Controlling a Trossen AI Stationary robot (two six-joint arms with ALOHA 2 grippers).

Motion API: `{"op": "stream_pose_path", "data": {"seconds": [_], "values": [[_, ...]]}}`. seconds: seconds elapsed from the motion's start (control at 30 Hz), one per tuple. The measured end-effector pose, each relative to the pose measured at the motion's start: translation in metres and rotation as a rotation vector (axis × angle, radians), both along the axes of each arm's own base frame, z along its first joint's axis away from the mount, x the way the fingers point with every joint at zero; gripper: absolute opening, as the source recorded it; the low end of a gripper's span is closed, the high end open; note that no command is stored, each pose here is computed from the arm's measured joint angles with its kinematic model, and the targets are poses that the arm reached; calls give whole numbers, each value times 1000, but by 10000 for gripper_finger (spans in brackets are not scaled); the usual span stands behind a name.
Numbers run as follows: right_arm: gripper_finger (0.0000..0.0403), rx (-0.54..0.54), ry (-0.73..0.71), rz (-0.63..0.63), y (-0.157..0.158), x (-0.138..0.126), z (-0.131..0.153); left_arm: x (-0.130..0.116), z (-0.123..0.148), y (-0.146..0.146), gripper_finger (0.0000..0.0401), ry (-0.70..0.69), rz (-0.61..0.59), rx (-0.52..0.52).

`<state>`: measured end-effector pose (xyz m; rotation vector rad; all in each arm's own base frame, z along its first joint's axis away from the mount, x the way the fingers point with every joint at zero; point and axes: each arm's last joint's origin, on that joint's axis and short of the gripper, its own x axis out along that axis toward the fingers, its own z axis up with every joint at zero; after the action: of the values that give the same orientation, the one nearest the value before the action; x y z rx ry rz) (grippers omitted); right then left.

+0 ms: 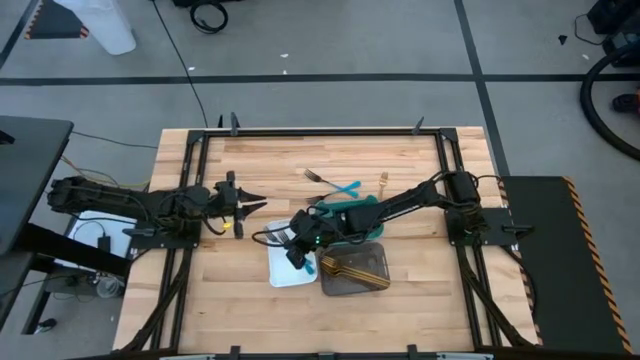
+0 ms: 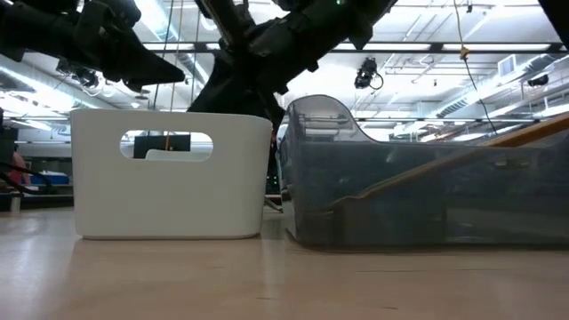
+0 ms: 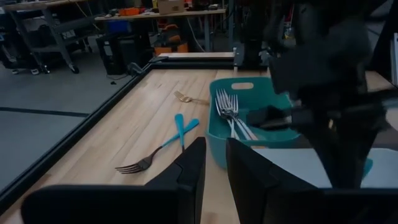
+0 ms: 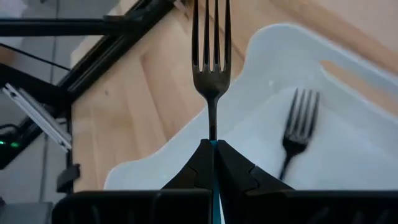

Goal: Sort silverware by color (type)
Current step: Put the blue fork into the white bin

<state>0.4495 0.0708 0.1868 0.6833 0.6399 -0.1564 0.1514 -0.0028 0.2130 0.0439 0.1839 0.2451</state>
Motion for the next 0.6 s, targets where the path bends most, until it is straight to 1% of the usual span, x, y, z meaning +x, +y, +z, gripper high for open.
{"op": "stream_pose_path", "data": {"seconds": [0.13,0.5,0.6], "values": [[10,22,38,-10,0,1,-12,0,0,0,71,1,0,2],[10,88,78,-48,-5,3,-24,0,0,0,71,3,-1,4],[11,88,85,-52,-6,3,-24,0,0,0,71,2,-1,4]]}}
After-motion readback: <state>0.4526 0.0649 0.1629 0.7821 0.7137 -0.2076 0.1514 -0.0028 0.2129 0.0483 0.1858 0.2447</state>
